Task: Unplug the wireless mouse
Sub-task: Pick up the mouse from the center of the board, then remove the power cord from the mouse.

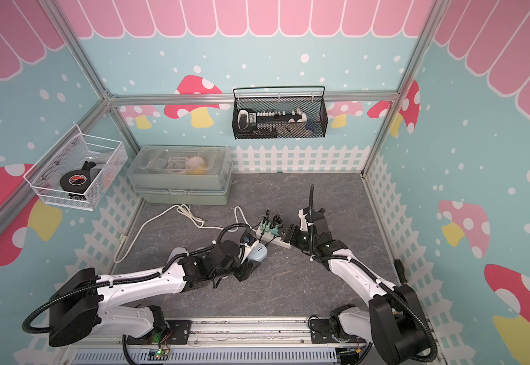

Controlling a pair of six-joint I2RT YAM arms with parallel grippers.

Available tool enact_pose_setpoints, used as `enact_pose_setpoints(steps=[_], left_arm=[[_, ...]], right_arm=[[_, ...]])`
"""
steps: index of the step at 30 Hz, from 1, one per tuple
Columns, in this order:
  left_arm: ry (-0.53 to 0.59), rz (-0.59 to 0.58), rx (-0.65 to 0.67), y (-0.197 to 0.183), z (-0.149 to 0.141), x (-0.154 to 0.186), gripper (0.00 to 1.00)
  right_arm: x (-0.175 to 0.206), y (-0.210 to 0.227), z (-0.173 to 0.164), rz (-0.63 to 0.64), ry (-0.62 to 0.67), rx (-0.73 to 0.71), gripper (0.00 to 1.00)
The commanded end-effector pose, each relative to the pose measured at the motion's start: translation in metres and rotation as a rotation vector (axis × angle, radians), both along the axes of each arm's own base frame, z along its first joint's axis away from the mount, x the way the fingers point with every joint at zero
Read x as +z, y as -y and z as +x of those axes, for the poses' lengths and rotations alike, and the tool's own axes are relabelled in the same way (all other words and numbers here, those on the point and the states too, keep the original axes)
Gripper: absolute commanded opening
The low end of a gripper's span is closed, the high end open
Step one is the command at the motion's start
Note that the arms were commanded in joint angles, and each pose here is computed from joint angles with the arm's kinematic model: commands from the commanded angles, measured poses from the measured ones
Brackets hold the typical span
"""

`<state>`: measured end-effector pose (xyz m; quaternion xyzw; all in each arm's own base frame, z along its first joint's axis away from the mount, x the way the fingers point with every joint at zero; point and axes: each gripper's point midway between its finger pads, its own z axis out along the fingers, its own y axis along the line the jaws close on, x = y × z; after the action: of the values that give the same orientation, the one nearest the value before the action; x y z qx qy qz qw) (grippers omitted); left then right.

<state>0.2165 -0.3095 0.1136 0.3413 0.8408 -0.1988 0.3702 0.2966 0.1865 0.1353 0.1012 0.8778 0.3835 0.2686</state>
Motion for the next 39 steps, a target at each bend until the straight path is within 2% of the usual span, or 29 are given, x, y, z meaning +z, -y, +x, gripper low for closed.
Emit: enact_pose_setpoints(steps=[1, 5, 8, 16, 21, 26, 33, 39], left_arm=[[0.049, -0.067, 0.037, 0.007, 0.009, 0.015, 0.49], [0.051, -0.058, 0.022, 0.013, 0.010, 0.011, 0.49], [0.055, -0.055, 0.022, 0.016, 0.012, 0.009, 0.49], [0.086, -0.070, 0.038, 0.013, 0.014, 0.015, 0.50], [0.088, -0.077, 0.032, 0.014, 0.013, 0.017, 0.50], [0.089, -0.078, 0.031, 0.014, 0.013, 0.017, 0.50], [0.085, -0.089, 0.030, 0.018, 0.014, 0.016, 0.50], [0.071, -0.082, 0.031, 0.019, 0.014, 0.011, 0.50]], right_arm=[[0.025, -0.005, -0.004, 0.080, 0.047, -0.042, 0.57], [0.025, -0.014, -0.014, 0.121, 0.027, -0.031, 0.54], [0.020, -0.027, -0.020, 0.126, 0.005, -0.001, 0.45], [0.011, -0.044, -0.025, 0.124, -0.023, 0.041, 0.45], [0.008, -0.049, -0.023, 0.126, -0.027, 0.051, 0.41], [0.006, -0.057, -0.020, 0.160, -0.032, 0.068, 0.29], [0.005, -0.061, -0.018, 0.163, -0.034, 0.078, 0.26], [0.005, -0.062, -0.016, 0.164, -0.032, 0.075, 0.15]])
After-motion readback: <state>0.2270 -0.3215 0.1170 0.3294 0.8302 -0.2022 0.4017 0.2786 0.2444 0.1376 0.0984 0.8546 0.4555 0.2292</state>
